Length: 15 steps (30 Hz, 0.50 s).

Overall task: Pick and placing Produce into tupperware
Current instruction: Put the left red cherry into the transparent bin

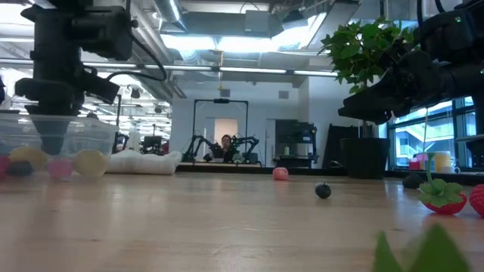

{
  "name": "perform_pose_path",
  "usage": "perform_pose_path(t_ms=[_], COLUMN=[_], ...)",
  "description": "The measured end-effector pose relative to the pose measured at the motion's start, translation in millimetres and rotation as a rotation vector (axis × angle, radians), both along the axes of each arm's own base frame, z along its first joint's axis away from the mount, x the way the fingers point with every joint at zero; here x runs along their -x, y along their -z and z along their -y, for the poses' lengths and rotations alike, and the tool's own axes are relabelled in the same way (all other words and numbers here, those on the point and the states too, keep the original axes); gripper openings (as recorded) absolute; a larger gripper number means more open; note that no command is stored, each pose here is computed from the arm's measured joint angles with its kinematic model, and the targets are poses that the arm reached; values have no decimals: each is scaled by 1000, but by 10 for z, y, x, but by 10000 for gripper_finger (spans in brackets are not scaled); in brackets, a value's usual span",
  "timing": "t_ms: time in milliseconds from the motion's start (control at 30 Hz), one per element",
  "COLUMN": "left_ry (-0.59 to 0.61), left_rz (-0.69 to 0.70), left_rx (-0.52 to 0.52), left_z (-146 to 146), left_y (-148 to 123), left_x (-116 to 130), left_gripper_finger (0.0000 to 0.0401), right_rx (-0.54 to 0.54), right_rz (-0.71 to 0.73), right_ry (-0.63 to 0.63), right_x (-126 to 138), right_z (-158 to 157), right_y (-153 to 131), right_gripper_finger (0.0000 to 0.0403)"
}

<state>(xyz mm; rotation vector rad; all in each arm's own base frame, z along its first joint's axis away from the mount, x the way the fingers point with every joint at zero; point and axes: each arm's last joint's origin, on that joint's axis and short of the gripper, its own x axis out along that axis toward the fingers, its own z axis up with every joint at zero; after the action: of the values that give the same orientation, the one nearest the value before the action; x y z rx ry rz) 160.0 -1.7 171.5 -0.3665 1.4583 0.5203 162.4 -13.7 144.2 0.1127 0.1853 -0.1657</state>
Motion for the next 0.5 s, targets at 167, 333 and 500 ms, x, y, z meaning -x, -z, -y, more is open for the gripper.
perform_pose_path(t_ms=[167,333,500], left_ry=[0,0,0], left_rz=[4,4,4], left_rx=[0,0,0], left_z=[0,0,0], left_y=[6,6,6], left_x=[-2,-2,-2], left_gripper_finger=[68,64,60], right_rx=[0,0,0], right_rz=[0,0,0], right_ry=[0,0,0], right_x=[0,0,0], right_z=[0,0,1], right_y=[0,0,0], right_gripper_finger=[240,240,240])
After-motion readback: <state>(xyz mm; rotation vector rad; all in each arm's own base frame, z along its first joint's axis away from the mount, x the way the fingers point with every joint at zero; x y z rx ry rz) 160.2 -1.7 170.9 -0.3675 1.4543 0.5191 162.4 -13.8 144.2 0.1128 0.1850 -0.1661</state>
